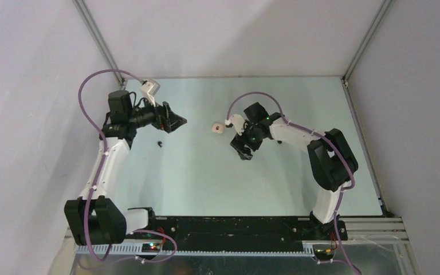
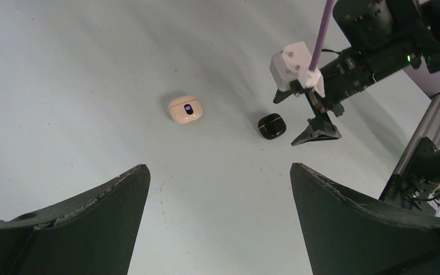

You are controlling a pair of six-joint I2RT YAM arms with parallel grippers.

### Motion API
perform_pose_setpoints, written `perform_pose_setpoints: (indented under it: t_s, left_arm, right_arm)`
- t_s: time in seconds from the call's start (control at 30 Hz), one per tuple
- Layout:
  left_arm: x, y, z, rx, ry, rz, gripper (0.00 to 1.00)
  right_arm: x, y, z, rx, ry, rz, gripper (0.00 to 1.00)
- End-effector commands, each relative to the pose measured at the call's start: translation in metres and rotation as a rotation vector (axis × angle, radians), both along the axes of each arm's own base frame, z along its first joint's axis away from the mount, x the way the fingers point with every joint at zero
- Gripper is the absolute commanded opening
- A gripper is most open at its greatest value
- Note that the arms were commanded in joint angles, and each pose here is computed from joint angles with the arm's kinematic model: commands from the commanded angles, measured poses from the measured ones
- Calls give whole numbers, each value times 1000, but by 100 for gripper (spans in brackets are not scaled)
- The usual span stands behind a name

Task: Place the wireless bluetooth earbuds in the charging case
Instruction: Move the charging case to the center of the board, then pick up the charging case at the center of the board.

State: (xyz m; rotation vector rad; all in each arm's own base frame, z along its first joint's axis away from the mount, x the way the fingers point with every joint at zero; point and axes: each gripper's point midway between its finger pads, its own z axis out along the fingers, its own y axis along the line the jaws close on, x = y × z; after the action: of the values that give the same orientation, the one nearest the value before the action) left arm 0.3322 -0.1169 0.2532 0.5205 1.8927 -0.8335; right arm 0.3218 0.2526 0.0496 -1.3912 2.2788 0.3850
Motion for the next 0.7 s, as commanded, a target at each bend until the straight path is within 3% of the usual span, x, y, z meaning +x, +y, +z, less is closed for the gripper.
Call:
perform_pose_setpoints:
  t_s: [0.0,0.2,0.37,0.67]
  left_arm:
    - [-5,-8,9,9,-68,-50,100]
    - [-7,-15,3,18,-55,-78,99]
    - [-9,-23,-1,36,-51,-109,99]
    - [-10,-29,-6,40,-40,-131,99]
  right_arm:
    - [-8,8,36,199,97,55,91]
    - [0,-1,48,292,225,127,87]
    - [33,-12,59,343,323,62,73]
    - [30,-8,24,324,435,100,72]
